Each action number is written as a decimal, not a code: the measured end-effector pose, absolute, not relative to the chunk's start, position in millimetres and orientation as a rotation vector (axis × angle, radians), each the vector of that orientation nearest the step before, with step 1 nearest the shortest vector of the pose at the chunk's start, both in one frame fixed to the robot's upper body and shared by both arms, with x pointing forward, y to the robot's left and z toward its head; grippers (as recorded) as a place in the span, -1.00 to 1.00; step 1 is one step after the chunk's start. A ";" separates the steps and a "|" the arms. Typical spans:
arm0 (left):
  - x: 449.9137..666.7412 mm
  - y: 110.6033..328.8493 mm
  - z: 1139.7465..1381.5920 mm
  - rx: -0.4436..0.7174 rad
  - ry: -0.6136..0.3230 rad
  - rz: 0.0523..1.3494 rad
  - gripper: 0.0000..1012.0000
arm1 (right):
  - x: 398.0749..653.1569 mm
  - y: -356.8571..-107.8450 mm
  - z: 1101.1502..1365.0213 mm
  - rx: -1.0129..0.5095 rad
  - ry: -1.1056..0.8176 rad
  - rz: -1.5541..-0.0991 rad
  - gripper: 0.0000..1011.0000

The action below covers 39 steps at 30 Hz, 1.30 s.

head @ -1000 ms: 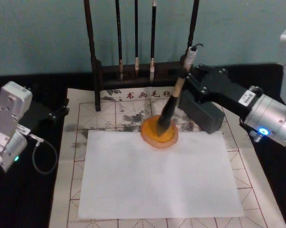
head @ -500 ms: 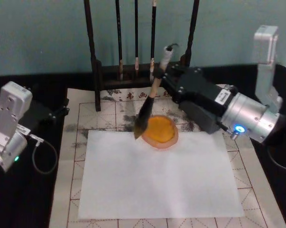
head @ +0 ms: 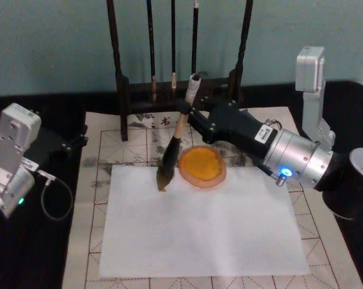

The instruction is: Pick up the brush from the inkstone, write on the paper, then place the brush back to its original position.

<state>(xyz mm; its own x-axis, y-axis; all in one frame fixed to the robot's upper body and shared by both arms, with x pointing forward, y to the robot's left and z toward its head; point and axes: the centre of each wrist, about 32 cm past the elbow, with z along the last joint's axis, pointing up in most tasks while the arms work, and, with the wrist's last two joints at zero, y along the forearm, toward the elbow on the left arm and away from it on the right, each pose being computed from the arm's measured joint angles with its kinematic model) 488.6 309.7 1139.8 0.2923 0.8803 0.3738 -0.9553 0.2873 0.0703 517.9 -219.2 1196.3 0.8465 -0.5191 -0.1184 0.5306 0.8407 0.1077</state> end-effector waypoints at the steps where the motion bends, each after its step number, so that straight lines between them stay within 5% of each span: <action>1: 488.6 309.7 1139.8 0.305 -0.285 1.248 0.98 | 517.9 -219.0 1195.3 0.137 0.088 -0.554 -0.64; 39: 488.6 309.7 1139.8 0.304 -0.285 1.248 0.98 | 507.8 -234.4 1187.1 0.085 0.078 -0.592 -0.63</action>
<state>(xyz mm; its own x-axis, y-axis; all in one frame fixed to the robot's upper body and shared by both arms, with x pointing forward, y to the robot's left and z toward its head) 488.6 309.7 1139.8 0.2923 0.8803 0.3737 -0.9552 0.2874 0.0702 507.8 -234.4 1187.1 0.8269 -0.5538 -0.0973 0.5602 0.8263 0.0577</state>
